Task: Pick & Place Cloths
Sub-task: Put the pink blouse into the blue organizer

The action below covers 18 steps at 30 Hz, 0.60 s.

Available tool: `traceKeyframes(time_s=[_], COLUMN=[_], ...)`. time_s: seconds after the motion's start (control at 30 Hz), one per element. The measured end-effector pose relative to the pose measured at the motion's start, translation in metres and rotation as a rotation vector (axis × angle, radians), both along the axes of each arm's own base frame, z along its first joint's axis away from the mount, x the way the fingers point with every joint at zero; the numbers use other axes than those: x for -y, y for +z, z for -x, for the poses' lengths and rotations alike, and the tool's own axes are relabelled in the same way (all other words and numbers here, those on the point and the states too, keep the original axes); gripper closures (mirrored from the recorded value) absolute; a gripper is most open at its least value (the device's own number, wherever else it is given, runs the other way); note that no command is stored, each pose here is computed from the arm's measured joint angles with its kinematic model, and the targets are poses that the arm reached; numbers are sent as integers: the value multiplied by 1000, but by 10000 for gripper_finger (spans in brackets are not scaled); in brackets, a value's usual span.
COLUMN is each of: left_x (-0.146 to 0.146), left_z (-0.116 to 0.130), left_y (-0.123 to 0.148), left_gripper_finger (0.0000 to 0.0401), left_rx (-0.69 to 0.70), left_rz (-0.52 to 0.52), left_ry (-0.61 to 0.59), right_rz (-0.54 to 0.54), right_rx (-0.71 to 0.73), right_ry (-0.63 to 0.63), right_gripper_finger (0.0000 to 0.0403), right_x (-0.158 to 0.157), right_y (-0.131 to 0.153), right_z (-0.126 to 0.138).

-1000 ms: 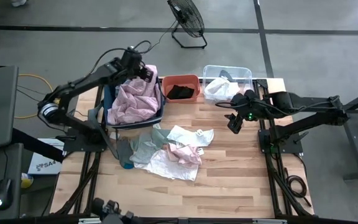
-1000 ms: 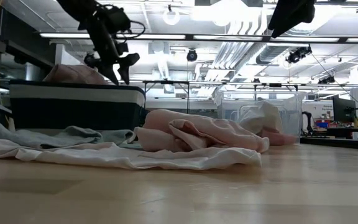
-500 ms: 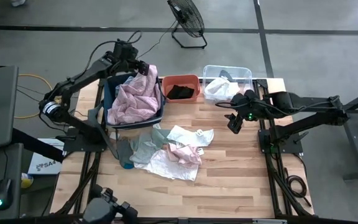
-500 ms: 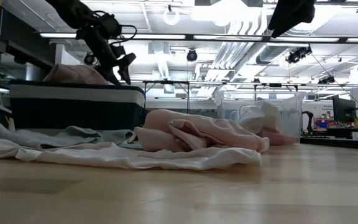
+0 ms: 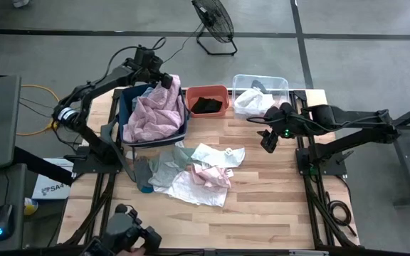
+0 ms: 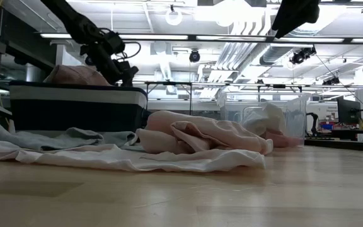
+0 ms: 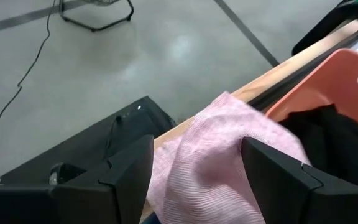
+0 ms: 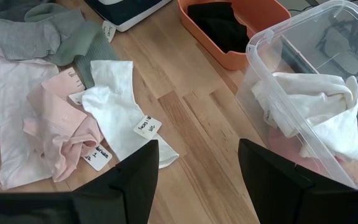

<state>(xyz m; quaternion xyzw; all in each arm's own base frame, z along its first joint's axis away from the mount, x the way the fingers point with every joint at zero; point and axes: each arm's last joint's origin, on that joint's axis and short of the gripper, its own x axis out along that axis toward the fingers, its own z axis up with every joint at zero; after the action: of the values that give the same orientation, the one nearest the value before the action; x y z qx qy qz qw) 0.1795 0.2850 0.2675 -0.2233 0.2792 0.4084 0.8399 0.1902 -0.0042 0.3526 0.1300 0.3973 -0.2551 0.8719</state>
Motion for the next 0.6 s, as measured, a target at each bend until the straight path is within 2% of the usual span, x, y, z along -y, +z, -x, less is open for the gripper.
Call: traceKeyframes(time_s=[0.17, 0.27, 0.37, 0.53, 0.6], left_x=[0, 1, 1, 2, 2], left_z=[-1, -1, -1, -1, -1], left_y=[-2, -2, -3, -4, -3], left_gripper_finger=[169, 197, 252, 379, 389], left_rx=[10, 18, 19, 1, -3], left_rz=[25, 35, 45, 37, 33], left_ry=[-17, -22, -31, -50, -55], right_rz=[-1, -1, -1, -1, -1], right_rx=[1, 0, 0, 0, 0], right_ry=[-1, -1, -1, -1, -1], right_gripper_finger=[190, 190, 190, 190, 190], right_x=[0, 0, 0, 0, 0], right_y=[0, 0, 0, 0, 0], right_z=[0, 0, 0, 0, 0])
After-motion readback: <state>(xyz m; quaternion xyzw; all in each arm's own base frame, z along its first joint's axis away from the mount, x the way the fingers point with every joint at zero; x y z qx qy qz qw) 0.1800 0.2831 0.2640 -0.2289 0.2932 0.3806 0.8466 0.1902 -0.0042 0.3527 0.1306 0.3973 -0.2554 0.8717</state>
